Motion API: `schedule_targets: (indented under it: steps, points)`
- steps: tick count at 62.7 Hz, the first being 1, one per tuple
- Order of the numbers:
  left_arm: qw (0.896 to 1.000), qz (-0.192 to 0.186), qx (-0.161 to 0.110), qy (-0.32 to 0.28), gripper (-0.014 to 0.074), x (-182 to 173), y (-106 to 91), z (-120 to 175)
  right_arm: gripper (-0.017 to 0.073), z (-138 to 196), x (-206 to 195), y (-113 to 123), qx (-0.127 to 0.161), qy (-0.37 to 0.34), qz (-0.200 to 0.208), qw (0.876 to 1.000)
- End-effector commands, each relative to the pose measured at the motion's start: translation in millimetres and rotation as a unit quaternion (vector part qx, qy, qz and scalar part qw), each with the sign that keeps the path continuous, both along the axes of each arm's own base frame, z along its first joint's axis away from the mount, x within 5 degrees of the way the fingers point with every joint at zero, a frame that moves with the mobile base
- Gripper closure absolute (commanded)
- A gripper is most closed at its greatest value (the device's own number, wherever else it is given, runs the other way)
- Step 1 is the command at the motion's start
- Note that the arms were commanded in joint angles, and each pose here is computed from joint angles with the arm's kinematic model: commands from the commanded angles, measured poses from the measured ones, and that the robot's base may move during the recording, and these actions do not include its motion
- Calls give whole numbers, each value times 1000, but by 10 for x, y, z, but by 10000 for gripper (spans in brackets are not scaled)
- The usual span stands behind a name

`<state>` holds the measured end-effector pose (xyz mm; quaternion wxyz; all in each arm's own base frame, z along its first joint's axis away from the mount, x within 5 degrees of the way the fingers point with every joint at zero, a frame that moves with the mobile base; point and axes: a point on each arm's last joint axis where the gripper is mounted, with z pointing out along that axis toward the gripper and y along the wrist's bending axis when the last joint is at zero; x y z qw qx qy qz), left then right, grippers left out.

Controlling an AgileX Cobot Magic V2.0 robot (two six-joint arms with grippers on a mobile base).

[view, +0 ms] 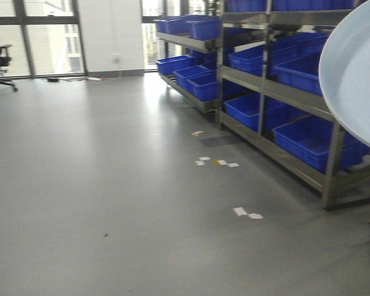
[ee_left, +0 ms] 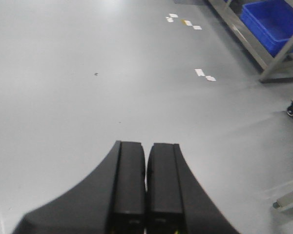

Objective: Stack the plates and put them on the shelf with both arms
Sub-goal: 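Drive the base to the blue bin shelf holding the plate in the right gripper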

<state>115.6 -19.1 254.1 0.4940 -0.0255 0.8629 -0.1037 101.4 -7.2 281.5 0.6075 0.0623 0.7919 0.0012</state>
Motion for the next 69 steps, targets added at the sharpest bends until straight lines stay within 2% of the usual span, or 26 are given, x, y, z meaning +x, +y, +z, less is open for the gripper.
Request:
schedule_targets:
  steps: [1,69]
  points:
    - [999,7,-12,-52,512,45,3,161,510,204,15,5,-8,-69,5,998]
    - [999,7,-12,-52,512,45,3,161,510,202,17,5,-8,-68,5,998]
